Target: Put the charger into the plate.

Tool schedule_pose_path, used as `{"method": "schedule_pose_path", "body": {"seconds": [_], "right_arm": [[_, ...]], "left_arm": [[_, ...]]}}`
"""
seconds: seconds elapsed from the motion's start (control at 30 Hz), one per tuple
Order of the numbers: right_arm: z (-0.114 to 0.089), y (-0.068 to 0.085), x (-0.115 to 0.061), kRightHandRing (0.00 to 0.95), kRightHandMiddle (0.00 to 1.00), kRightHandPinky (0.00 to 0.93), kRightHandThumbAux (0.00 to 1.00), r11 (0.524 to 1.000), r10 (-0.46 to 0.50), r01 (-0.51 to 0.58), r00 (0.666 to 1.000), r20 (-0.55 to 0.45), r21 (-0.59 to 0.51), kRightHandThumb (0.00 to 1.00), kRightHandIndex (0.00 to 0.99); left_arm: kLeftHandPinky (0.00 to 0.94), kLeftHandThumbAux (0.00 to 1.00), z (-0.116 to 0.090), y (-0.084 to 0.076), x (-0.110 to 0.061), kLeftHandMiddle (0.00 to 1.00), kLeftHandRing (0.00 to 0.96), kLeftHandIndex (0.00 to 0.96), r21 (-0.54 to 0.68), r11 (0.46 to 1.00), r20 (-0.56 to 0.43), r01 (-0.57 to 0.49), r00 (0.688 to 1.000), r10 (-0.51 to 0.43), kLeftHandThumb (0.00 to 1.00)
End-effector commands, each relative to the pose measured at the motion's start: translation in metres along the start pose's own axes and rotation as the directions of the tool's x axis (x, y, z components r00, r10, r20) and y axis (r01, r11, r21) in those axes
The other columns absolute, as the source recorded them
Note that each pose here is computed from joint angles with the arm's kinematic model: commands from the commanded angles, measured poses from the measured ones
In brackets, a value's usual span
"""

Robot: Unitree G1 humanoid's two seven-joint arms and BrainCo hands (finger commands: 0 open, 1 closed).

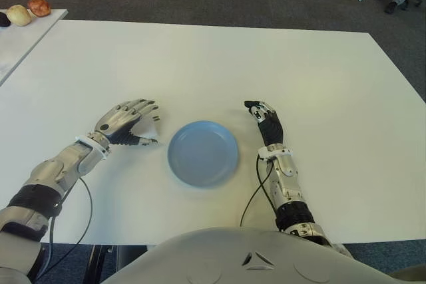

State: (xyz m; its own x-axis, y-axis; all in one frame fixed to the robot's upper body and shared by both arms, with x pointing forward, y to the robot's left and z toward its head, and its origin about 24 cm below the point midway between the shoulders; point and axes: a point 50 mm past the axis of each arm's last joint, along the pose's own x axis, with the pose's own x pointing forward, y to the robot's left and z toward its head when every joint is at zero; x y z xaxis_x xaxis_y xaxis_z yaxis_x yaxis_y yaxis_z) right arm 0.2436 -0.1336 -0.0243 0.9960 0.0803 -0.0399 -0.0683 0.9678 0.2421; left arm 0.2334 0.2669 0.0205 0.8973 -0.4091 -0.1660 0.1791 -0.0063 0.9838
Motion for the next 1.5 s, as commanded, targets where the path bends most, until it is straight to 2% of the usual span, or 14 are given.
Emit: {"method": "schedule_pose_path", "body": {"seconds": [0.03,0.4,0.7,0.97,1.27,1.5], "right_arm": [[-0.033,-0.007,-0.023,0.232,0.338,0.102,0.594,0.998,-0.054,0.061,0.984,-0.172,0.034,0.000,0.372],[-0.033,-0.007,-0.023,0.239,0.343,0.109,0.605,0.998,-0.056,0.062,0.983,-0.173,0.033,0.000,0.372],[-0.033,-0.008,-0.022,0.234,0.340,0.099,0.606,0.998,-0.051,0.058,0.984,-0.172,0.033,0.000,0.370],[-0.033,-0.010,-0.023,0.235,0.342,0.089,0.604,0.998,-0.051,0.057,0.984,-0.173,0.030,0.000,0.375],[-0.033,-0.010,-0.023,0.231,0.336,0.097,0.596,0.998,-0.046,0.052,0.984,-0.172,0.029,0.000,0.369],[-0.032,-0.009,-0.024,0.232,0.337,0.099,0.596,0.998,-0.044,0.050,0.985,-0.167,0.029,0.000,0.371]], "left_arm": [[0.132,0.331,-0.002,0.003,-0.005,0.011,0.039,0.017,0.011,1.000,-0.001,-0.005,1.000,0.005,0.278],[0.138,0.340,-0.006,0.010,-0.012,0.023,0.049,0.025,0.019,1.000,-0.007,0.000,1.000,0.000,0.274],[0.137,0.356,-0.008,0.009,-0.016,0.024,0.046,0.023,-0.007,0.999,-0.028,0.035,0.999,-0.036,0.244],[0.153,0.378,-0.007,0.004,-0.017,0.026,0.055,0.025,-0.018,0.998,-0.042,0.056,0.998,-0.057,0.263],[0.171,0.350,-0.010,-0.005,-0.014,0.029,0.063,0.028,-0.035,0.996,-0.079,0.086,0.993,-0.089,0.250],[0.147,0.339,-0.012,-0.012,-0.010,0.026,0.056,0.022,-0.058,0.992,-0.107,0.115,0.987,-0.121,0.234]]}}
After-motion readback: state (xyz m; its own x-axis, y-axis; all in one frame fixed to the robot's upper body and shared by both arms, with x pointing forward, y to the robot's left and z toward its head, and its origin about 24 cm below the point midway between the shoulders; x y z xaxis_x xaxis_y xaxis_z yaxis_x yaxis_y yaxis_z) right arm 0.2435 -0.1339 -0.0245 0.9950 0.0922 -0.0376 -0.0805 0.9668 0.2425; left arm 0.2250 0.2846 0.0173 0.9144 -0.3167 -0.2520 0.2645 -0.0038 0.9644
